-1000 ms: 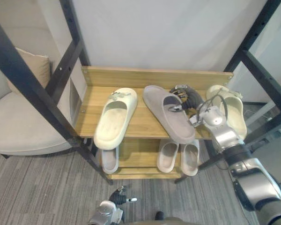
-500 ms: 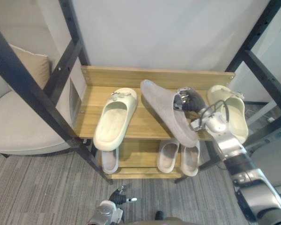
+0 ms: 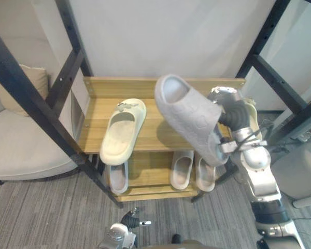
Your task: Organize the slippers on the shoe rack
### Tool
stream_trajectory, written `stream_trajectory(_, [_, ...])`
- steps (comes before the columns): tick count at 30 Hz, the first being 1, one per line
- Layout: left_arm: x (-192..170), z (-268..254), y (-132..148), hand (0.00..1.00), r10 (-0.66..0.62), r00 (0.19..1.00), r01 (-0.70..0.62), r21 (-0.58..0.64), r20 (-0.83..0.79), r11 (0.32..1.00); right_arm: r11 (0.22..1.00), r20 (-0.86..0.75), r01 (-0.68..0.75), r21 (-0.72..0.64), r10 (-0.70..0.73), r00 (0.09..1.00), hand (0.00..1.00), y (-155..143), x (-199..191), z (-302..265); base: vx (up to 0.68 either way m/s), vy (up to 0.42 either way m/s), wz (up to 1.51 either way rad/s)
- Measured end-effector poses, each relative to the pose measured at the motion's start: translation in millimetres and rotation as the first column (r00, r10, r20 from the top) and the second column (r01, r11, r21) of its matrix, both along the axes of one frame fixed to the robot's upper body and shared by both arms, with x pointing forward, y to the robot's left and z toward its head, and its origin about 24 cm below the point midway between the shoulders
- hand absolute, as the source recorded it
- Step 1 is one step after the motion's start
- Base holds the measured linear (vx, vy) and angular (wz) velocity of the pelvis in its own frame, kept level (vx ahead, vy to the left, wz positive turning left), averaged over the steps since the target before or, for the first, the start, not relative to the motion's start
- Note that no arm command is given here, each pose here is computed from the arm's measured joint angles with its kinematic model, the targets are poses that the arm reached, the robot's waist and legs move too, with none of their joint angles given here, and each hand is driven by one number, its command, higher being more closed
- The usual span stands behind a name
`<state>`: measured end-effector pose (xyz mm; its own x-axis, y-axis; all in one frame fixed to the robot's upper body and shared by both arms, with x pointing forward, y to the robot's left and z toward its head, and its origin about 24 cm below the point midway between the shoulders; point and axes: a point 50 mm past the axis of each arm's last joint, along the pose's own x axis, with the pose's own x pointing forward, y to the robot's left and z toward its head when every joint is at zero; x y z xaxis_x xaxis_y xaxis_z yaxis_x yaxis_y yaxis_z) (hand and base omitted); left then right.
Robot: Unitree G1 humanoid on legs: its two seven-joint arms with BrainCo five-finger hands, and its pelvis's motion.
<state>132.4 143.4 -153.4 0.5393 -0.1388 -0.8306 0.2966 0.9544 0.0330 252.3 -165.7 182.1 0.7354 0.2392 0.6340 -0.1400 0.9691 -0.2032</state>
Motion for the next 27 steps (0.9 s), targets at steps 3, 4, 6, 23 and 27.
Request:
stream_trajectory(3, [-1.1, -0.7, -0.9, 0.00, -0.001, 1.000, 0.001, -0.002, -0.004, 1.000, 1.000, -0.020, -0.014, 0.002, 0.014, 1.000, 1.00, 1.1, -8.5, -7.4, -0.01, -0.005, 0.00])
stream_trajectory(4, [-1.6, -0.8, -0.9, 0.00, -0.002, 1.000, 0.002, -0.002, -0.003, 1.000, 1.000, -0.035, -0.024, 0.000, 0.024, 0.999, 1.00, 2.1, -10.5, -11.4, 0.00, 0.000, 0.00])
stream_trajectory(6, [-3.0, -1.4, -1.2, 0.00, -0.004, 1.000, 0.004, -0.002, -0.007, 1.000, 0.998, -0.072, -0.060, 0.010, 0.060, 0.996, 1.00, 6.8, -13.2, -19.8, 0.00, 0.000, 0.00])
stream_trajectory(23, [2.8, -0.1, -3.4, 0.00, -0.058, 0.998, 0.058, 0.009, 0.012, 0.998, 0.918, -0.533, -0.397, -0.007, 0.333, 0.778, 1.00, 61.5, -39.3, -125.1, -0.05, -0.031, 0.12])
stream_trajectory(27, [39.1, 13.7, -2.2, 0.00, -0.082, 0.991, 0.079, 0.027, 0.105, 0.996, 0.883, -0.536, -0.451, -0.130, 0.320, 0.781, 1.00, 69.7, -21.2, -124.3, -0.19, -0.042, 0.22])
